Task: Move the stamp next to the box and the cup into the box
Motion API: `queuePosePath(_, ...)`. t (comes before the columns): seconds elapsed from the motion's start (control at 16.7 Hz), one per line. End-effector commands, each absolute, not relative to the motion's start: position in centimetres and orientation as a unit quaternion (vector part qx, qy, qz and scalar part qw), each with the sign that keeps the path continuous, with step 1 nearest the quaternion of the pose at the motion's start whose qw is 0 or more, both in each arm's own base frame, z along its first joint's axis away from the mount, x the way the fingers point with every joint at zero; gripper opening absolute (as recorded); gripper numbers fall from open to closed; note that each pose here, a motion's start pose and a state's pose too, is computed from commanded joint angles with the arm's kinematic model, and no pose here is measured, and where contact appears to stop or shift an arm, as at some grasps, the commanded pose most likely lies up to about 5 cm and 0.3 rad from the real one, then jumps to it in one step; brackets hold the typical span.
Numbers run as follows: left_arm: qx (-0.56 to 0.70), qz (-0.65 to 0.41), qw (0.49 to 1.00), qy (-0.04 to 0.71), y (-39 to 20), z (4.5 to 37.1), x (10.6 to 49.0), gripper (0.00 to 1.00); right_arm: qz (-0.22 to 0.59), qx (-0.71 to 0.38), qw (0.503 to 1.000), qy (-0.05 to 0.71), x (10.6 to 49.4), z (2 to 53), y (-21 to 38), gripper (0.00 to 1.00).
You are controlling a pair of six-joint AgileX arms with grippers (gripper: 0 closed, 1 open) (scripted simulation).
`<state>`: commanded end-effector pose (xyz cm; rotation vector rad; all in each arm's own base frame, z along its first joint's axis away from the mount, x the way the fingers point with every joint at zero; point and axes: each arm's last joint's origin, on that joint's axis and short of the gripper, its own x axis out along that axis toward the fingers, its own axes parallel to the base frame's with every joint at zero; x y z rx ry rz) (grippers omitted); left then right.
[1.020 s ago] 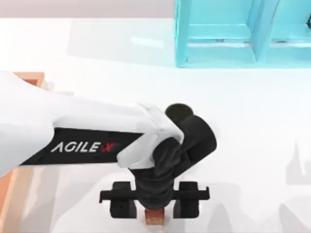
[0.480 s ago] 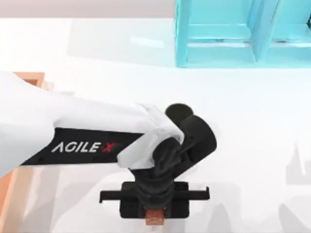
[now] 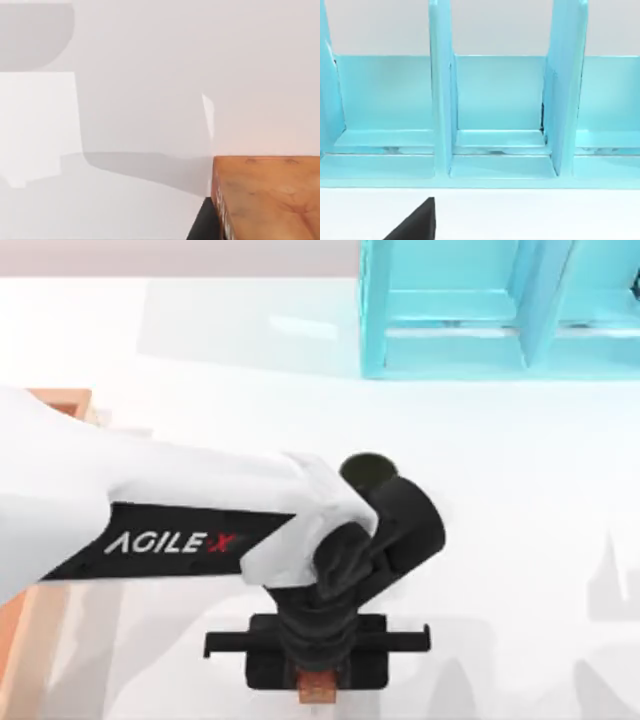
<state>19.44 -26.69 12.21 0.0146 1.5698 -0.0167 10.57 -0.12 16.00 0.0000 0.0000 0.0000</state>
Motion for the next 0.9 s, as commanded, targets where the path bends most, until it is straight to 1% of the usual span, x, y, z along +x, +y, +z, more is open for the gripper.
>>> queuePosePath(0.18, 0.005, -0.002, 0.706, 0.708, -24.8, 14.1, 20.1, 0.0, 0.0, 0.0, 1.0, 0.0, 10.6, 16.0, -0.1, 1.0)
queuePosePath(0.42, 0.003, -0.007, 0.709, 0.705, -20.2, 19.3, 20.1, 0.0, 0.0, 0.0, 1.0, 0.0, 10.6, 16.0, -0.1, 1.0)
queuePosePath(0.54, 0.005, -0.008, 0.709, 0.706, -18.1, 21.2, 19.8, 0.0, 0.0, 0.0, 1.0, 0.0, 10.6, 16.0, -0.1, 1.0)
queuePosePath(0.66, 0.007, -0.008, 0.708, 0.707, -16.9, 22.1, 19.6, 0.0, 0.0, 0.0, 1.0, 0.0, 10.6, 16.0, -0.1, 1.0)
queuePosePath(0.9, 0.009, -0.01, 0.708, 0.706, -17.0, 22.1, 19.6, 0.0, 0.0, 0.0, 1.0, 0.0, 10.6, 16.0, -0.1, 1.0)
